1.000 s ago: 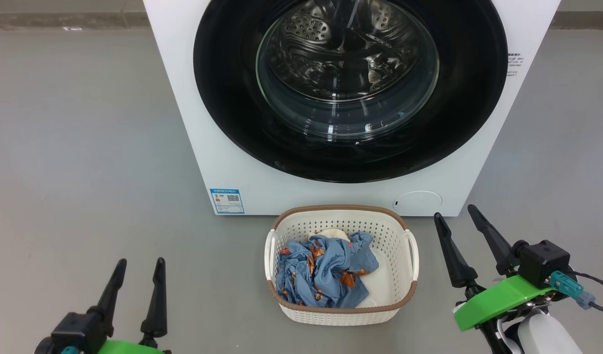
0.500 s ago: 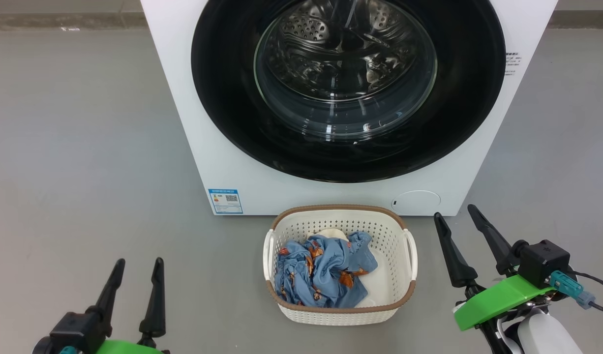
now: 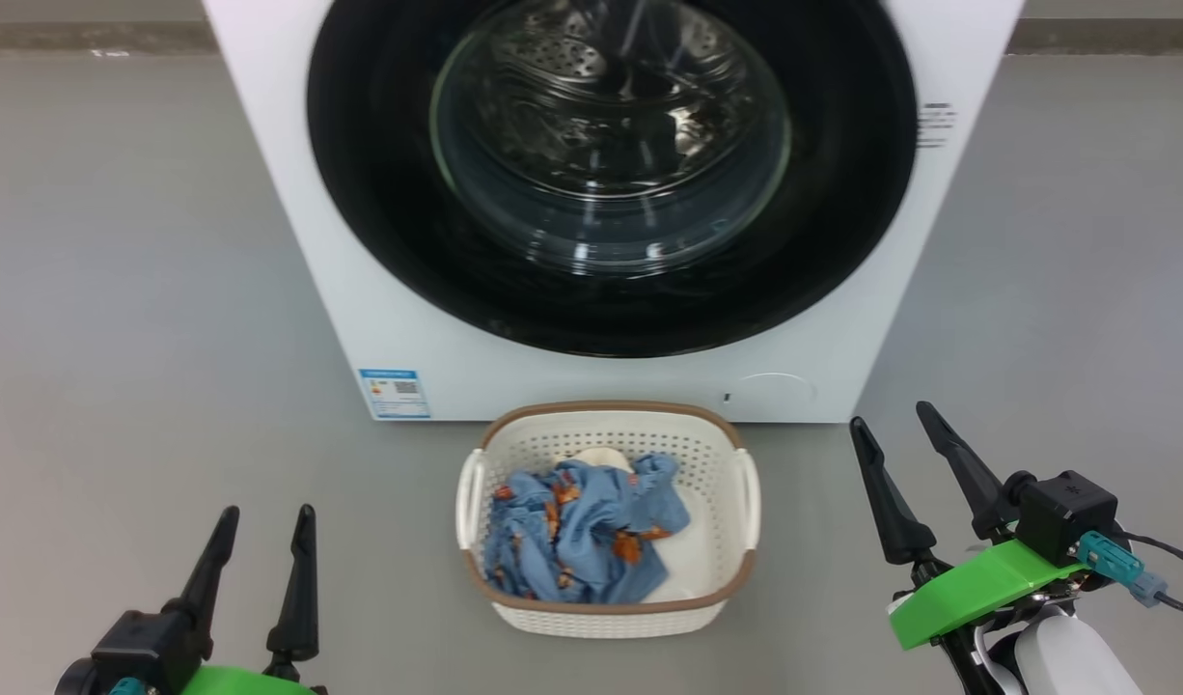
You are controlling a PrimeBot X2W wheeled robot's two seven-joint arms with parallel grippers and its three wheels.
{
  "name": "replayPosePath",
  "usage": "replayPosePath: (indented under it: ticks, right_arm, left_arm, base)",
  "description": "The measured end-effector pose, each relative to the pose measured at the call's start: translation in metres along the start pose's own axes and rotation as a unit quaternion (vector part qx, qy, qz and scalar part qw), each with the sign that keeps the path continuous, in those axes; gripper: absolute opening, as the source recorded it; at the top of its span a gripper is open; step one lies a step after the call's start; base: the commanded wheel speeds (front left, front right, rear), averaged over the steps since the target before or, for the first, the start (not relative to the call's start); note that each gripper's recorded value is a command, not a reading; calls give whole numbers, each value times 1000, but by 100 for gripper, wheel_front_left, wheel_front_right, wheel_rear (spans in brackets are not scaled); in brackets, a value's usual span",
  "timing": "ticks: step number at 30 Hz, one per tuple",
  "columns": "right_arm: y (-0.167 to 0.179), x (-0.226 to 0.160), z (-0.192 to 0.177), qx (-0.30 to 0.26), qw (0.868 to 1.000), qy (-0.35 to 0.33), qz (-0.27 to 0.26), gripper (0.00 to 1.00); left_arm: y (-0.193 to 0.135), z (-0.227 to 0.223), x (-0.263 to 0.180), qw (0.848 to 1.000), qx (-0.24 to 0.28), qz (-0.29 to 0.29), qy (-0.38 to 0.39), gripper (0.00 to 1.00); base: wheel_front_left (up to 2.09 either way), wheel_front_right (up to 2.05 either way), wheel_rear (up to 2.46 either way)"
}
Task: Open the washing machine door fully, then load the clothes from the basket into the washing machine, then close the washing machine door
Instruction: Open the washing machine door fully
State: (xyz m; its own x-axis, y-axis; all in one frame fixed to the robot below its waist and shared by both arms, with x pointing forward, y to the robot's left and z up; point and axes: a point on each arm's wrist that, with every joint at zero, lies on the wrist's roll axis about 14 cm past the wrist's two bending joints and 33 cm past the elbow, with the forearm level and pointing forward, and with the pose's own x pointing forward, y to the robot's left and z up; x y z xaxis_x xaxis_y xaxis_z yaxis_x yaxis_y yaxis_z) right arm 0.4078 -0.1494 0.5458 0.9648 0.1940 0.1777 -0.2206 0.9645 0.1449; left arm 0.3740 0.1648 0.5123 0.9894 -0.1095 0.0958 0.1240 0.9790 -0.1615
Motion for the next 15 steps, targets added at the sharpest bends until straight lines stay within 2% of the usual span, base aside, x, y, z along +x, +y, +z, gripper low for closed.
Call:
replayPosePath:
  ticks: [8, 15]
  right_arm:
    - [-3, -1, 1, 0, 1000, -1, -4, 100]
    - [-6, 0, 2, -1, 1000, -2, -8, 100]
  left_arm:
    - [-3, 2, 3, 1000, -6, -3, -4, 100]
    - [-3, 3, 4, 1000, -9, -3, -6, 100]
  base:
    - [119, 119, -238]
    - [73, 73, -146]
